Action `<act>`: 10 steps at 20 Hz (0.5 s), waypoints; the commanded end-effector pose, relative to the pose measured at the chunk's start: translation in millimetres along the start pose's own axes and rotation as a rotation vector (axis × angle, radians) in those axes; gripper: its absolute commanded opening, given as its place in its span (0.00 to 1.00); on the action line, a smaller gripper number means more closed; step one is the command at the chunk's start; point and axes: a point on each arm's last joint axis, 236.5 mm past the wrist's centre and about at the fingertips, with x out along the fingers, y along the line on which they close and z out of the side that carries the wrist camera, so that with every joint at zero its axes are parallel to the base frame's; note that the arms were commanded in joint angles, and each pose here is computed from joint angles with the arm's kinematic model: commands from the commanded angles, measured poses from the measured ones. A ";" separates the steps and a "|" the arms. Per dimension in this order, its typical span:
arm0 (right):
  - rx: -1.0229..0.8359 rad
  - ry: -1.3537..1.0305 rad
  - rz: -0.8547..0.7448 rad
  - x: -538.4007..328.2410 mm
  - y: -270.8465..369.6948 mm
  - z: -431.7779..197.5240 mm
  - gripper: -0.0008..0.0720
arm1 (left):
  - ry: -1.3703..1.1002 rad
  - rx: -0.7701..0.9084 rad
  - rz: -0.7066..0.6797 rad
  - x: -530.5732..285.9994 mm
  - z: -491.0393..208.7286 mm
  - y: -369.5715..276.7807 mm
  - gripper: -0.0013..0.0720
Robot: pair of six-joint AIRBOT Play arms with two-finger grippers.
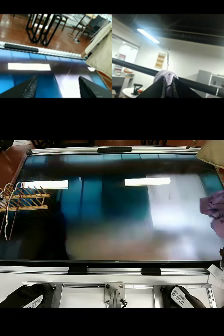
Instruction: Fold the shirts.
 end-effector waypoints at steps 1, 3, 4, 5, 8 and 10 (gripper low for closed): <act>0.030 0.035 -0.021 16.5 -13.7 -33.7 0.11 | -0.011 -0.004 -0.009 -5.9 3.7 -3.2 0.84; 0.018 0.063 -0.036 24.7 -19.4 -54.2 0.11 | -0.007 -0.016 -0.022 -7.0 3.2 -6.3 0.84; 0.000 0.052 -0.033 26.8 -20.1 -55.2 0.11 | 0.004 -0.025 -0.029 -7.4 0.6 -8.1 0.84; -0.016 0.034 -0.028 28.5 -21.1 -53.9 0.11 | 0.033 -0.027 -0.022 -7.4 -6.2 -6.5 0.84; -0.005 0.033 -0.055 32.9 -38.0 -63.7 0.11 | 0.130 -0.027 0.012 -8.7 -29.4 1.4 0.84; 0.038 0.042 -0.075 37.6 -52.6 -78.2 0.11 | 0.157 -0.040 0.008 -9.8 -35.6 0.1 0.84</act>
